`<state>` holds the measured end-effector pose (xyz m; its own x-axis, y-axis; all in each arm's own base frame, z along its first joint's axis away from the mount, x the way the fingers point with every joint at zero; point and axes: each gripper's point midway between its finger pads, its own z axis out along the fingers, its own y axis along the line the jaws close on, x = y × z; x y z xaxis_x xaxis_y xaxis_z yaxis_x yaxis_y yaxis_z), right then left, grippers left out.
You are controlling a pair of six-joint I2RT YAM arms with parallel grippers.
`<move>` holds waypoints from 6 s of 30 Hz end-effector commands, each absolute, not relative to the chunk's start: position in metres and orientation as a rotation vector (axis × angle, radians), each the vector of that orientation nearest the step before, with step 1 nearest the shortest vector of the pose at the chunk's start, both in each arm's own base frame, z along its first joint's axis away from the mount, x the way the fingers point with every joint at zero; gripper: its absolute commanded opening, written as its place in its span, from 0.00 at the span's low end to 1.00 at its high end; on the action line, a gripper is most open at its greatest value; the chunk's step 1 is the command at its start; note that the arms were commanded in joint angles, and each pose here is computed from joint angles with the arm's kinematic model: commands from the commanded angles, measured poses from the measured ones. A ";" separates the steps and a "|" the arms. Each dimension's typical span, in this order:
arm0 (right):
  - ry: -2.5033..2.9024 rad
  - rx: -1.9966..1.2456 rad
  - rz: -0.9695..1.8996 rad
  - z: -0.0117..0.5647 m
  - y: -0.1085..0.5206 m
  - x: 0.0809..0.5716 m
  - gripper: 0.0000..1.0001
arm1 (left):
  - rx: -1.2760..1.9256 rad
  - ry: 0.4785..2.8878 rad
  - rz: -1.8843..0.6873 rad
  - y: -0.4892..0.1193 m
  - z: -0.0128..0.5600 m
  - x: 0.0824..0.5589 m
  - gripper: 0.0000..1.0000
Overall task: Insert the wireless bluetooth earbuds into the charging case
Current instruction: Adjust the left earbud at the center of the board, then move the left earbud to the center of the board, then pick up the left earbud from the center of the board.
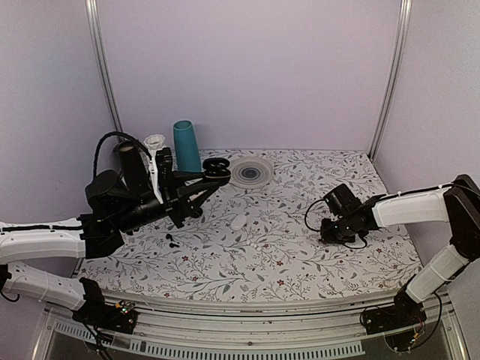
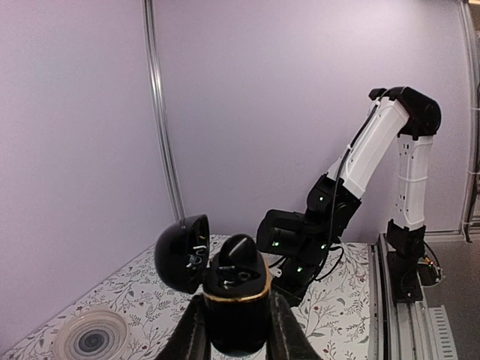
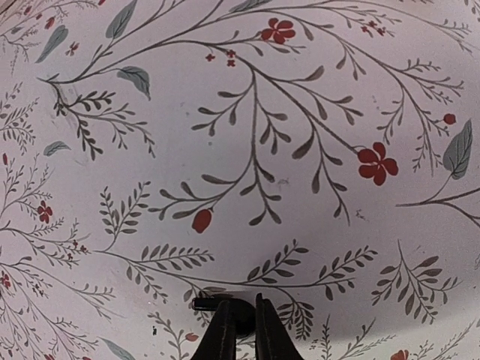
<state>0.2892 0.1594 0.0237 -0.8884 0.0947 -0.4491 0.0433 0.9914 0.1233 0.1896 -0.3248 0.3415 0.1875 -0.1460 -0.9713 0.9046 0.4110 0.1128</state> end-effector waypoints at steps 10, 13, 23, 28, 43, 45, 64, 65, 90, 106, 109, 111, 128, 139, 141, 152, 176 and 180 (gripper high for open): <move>2.661 -0.139 0.103 0.034 0.200 0.293 0.24 | 0.835 1.131 -0.892 -0.323 0.345 0.185 0.00; 2.658 -0.113 0.075 0.039 0.195 0.293 0.32 | 0.836 1.133 -0.891 -0.324 0.344 0.185 0.00; 2.700 -0.044 0.006 0.023 0.183 0.285 0.49 | 0.838 1.127 -0.894 -0.325 0.346 0.186 0.00; 2.712 -0.016 0.003 0.016 0.180 0.281 0.51 | 0.837 1.129 -0.893 -0.324 0.347 0.185 0.00; 2.726 0.076 -0.066 0.008 0.143 0.273 0.52 | 0.840 1.127 -0.897 -0.326 0.347 0.186 0.00; 2.723 0.088 -0.071 0.008 0.138 0.275 0.52 | 0.843 1.126 -0.898 -0.327 0.348 0.186 0.00; 2.727 0.081 0.031 0.012 0.136 0.283 0.29 | 0.835 1.133 -0.893 -0.325 0.348 0.186 0.00; 2.730 0.085 0.048 0.011 0.139 0.283 0.29 | 0.836 1.134 -0.892 -0.325 0.348 0.186 0.00; 2.613 -0.464 0.265 0.026 0.242 0.287 0.05 | 0.829 1.136 -0.889 -0.323 0.348 0.186 0.00; 2.593 -0.692 0.189 0.025 0.269 0.263 0.49 | 0.826 1.143 -0.887 -0.322 0.346 0.187 0.00; 2.612 -0.631 0.166 0.028 0.265 0.265 0.53 | 0.829 1.141 -0.889 -0.323 0.347 0.186 0.00; 2.625 -0.589 0.163 0.031 0.263 0.265 0.54 | 0.829 1.141 -0.890 -0.323 0.347 0.186 0.00; 2.715 -0.311 0.066 0.024 0.231 0.267 0.58 | 0.832 1.138 -0.894 -0.323 0.346 0.185 0.00; 2.709 -0.230 0.357 0.048 0.267 0.264 0.50 | 0.833 1.138 -0.900 -0.325 0.346 0.186 0.00; 2.714 -0.188 0.358 0.045 0.267 0.266 0.48 | 0.832 1.137 -0.899 -0.325 0.346 0.186 0.00; 2.739 -0.030 0.385 0.028 0.279 0.273 0.35 | 0.827 1.139 -0.897 -0.322 0.345 0.185 0.00; 2.754 -0.271 0.032 0.016 0.276 0.270 0.30 | 0.824 1.135 -0.895 -0.321 0.344 0.185 0.00; 2.758 -0.320 0.020 0.013 0.277 0.269 0.30 | 0.823 1.135 -0.895 -0.321 0.345 0.185 0.00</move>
